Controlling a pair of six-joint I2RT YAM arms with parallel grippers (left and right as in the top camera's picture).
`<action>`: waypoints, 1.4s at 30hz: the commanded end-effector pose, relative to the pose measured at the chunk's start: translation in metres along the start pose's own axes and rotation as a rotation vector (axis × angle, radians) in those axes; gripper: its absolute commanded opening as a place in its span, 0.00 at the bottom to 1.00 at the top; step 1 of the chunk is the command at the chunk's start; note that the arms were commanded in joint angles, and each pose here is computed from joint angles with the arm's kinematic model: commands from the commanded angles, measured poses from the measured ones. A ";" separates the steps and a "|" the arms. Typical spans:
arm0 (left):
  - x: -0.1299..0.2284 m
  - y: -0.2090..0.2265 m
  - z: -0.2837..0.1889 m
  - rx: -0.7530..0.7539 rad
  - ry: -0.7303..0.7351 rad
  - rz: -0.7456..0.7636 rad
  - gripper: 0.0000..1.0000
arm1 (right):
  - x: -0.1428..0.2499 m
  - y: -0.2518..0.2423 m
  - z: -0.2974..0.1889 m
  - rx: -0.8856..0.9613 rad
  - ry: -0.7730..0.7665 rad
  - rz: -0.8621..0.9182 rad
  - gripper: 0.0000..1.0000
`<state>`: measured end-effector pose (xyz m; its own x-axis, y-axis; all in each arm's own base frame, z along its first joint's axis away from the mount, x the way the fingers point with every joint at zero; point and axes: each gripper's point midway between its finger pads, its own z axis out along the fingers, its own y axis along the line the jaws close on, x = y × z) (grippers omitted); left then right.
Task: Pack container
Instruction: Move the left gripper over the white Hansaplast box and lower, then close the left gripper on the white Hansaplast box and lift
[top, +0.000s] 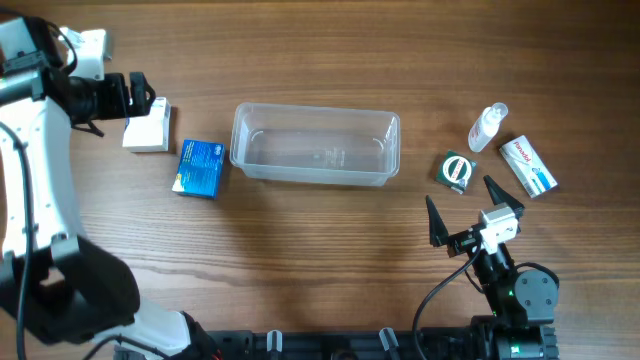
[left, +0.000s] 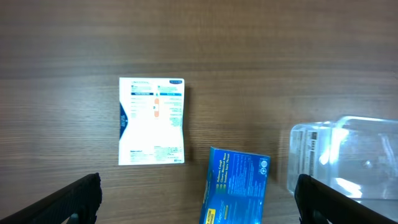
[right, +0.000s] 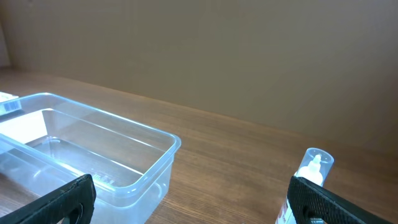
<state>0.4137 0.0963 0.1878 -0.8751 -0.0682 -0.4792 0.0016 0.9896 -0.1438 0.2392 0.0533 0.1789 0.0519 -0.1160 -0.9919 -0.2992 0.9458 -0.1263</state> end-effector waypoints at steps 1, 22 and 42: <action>-0.002 0.000 0.009 0.025 0.005 0.018 1.00 | -0.001 0.002 0.000 -0.015 -0.007 -0.010 1.00; 0.007 0.027 0.047 -0.063 0.080 -0.028 1.00 | -0.001 0.002 0.000 -0.015 -0.007 -0.010 1.00; 0.038 0.050 0.117 -0.226 0.052 -0.051 1.00 | -0.001 0.002 0.000 -0.015 -0.007 -0.010 1.00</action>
<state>0.4406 0.1236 0.0744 -0.8915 -0.1118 -0.4390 -0.1263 0.9920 0.0039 0.2392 0.0533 0.1790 0.0523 -0.1160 -0.9919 -0.2992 0.9458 -0.1264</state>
